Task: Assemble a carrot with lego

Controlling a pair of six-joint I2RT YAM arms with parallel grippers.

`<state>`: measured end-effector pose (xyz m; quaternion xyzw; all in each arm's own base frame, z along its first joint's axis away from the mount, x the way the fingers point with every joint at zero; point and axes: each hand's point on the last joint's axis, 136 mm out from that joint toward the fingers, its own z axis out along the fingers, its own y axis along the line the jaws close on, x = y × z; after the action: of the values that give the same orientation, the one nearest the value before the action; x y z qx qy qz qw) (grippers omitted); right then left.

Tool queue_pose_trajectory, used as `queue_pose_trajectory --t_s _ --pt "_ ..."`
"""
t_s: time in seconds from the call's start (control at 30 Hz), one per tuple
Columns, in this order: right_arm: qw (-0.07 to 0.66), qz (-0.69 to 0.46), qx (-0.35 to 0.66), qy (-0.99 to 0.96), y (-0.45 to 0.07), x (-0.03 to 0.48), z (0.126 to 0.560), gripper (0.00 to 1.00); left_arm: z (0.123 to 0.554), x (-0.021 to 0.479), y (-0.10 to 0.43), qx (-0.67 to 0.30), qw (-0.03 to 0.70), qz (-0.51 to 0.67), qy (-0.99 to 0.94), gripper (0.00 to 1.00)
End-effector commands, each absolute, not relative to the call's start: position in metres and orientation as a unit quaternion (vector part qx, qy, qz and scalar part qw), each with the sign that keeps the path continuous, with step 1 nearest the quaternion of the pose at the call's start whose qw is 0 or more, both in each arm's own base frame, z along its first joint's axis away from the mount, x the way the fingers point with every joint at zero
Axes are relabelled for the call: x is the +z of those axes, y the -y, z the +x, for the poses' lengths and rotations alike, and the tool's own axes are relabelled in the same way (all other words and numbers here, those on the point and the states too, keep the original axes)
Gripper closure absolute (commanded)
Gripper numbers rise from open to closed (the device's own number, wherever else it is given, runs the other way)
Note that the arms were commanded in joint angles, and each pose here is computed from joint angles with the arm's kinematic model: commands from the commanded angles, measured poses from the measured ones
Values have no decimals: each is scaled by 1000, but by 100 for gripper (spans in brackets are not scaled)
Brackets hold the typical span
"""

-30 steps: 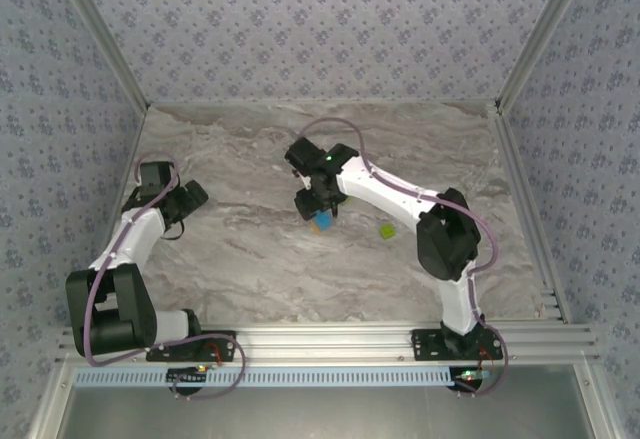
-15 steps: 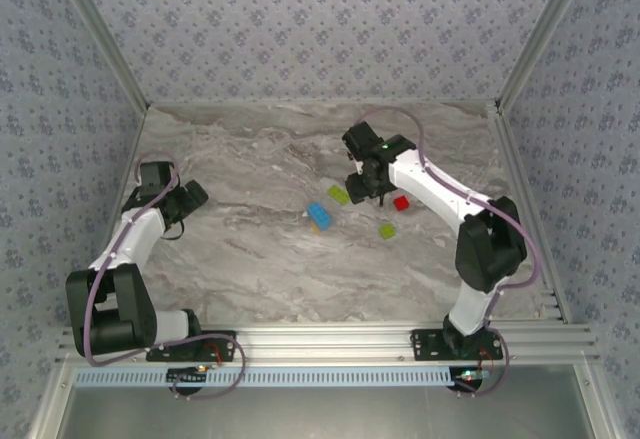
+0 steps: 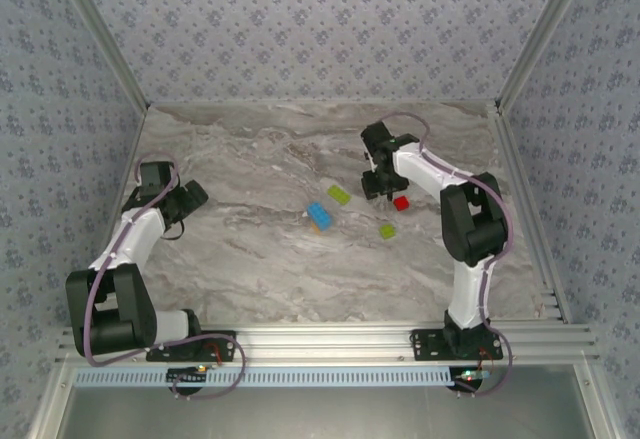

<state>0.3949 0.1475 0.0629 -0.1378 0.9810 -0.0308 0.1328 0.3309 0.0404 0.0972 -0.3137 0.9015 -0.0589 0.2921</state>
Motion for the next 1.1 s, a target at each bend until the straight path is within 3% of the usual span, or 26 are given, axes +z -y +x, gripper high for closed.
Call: queue_pose_trajectory --t_s 0.0,0.37,1.07 --pt "122 -137 -24 -983 -144 53 392 42 342 111 -38 -64 305 -301 -901 10" --pt "114 -97 -35 -988 -104 46 366 42 343 107 -37 -65 302 -302 -902 10" --pt "153 -104 -22 -983 -88 76 375 42 341 108 -37 -64 303 -301 -902 10"
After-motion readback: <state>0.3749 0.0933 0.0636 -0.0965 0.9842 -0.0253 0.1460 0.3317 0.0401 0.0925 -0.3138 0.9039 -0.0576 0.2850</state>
